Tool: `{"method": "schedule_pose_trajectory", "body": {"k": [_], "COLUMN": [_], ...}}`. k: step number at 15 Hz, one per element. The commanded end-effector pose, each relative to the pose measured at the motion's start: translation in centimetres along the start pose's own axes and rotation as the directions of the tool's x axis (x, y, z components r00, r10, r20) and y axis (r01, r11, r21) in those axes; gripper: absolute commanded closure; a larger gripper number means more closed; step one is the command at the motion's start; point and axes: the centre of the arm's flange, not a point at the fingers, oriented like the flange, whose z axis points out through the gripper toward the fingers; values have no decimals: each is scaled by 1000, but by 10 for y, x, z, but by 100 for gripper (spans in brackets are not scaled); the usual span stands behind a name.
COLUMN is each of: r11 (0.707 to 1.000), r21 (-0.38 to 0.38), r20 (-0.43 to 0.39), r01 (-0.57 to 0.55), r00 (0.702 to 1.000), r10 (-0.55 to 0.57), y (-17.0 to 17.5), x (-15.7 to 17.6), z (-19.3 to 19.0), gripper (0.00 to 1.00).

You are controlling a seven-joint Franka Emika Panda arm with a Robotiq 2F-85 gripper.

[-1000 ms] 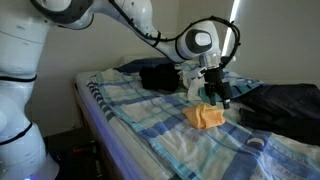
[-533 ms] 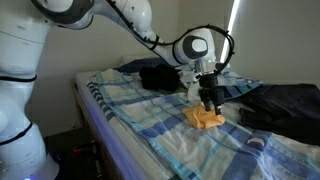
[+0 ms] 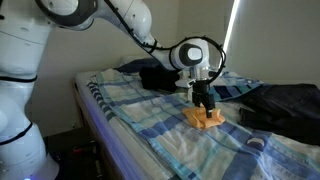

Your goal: Unfold the yellow towel

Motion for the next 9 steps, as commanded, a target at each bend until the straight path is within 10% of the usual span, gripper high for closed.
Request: {"method": "schedule_pose_trajectory", "body": {"k": [1, 9], "r11": [999, 998], "r21": [36, 37], "r20": [-2, -20], "r01": [-5, -48], "r00": [1000, 999], "r10": [5, 49], "y": [-3, 15], "x": [-3, 1], "z": [8, 1], "gripper": [26, 88]}}
